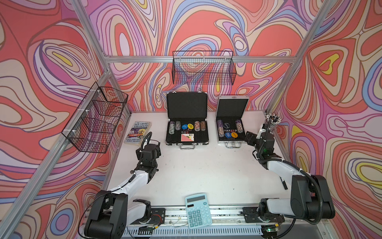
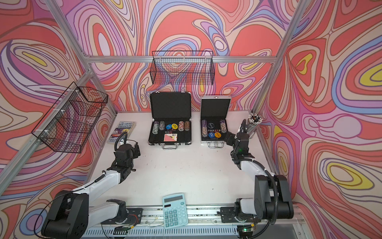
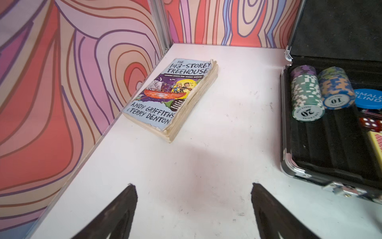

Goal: Open the poker set cases
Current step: Reset both arms

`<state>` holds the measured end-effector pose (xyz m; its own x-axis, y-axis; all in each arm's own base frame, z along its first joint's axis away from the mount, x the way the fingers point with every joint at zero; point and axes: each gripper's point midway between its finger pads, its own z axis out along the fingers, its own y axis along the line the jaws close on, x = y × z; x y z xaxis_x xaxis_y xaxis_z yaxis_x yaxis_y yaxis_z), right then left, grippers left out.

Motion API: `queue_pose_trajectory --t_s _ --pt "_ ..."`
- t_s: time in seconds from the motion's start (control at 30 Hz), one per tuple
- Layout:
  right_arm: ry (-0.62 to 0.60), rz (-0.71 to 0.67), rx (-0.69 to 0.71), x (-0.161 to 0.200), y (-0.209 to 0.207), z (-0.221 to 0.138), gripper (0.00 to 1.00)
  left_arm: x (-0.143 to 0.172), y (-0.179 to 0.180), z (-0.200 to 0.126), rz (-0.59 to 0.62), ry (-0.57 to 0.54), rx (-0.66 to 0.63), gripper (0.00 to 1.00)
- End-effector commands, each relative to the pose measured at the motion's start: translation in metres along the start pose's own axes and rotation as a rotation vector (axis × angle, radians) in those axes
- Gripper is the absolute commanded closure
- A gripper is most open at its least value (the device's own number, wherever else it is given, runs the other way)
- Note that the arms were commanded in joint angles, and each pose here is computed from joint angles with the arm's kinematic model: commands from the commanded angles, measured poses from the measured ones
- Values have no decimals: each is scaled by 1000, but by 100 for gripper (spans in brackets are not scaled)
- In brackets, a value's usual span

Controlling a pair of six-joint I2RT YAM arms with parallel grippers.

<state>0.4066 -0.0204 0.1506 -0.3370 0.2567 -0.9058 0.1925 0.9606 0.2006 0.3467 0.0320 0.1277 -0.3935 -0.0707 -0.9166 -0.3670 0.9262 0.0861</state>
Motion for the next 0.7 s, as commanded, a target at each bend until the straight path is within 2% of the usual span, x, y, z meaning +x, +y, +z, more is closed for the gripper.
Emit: queue_pose_trajectory --t_s 0.0,0.13,0.17,0.2,0.27,0.33,0.47,0.5,0.57,0.63,0.67 --pt "-86 -40 64 -6 -12 -6 14 -4 6 4 -1 -83 -22 11" --pt "-140 -52 89 7 -22 -8 14 -9 1 16 1 -184 10 8" --pt "-163 -51 81 9 -22 -9 14 -4 -4 24 -8 -154 49 8" --pt "-175 -51 77 11 -22 -9 14 2 -6 30 -1 -120 62 0" --pt "-203 -49 81 16 -25 -9 14 1 -12 37 15 -126 82 0" --pt "-238 -42 87 17 -28 -9 14 6 -17 40 31 -75 102 0" --pt "-288 -91 71 11 -24 -9 13 15 -25 44 41 -86 148 0" --pt "-284 -91 62 12 -23 -7 13 13 -24 45 43 -120 145 0" --pt "-268 -113 36 20 -20 0 13 18 -27 46 47 -53 162 0" --pt "-267 -127 6 26 -15 3 13 15 -26 48 41 -97 167 0" --pt "-264 -131 -4 30 -14 5 13 17 -26 47 38 -74 168 0"
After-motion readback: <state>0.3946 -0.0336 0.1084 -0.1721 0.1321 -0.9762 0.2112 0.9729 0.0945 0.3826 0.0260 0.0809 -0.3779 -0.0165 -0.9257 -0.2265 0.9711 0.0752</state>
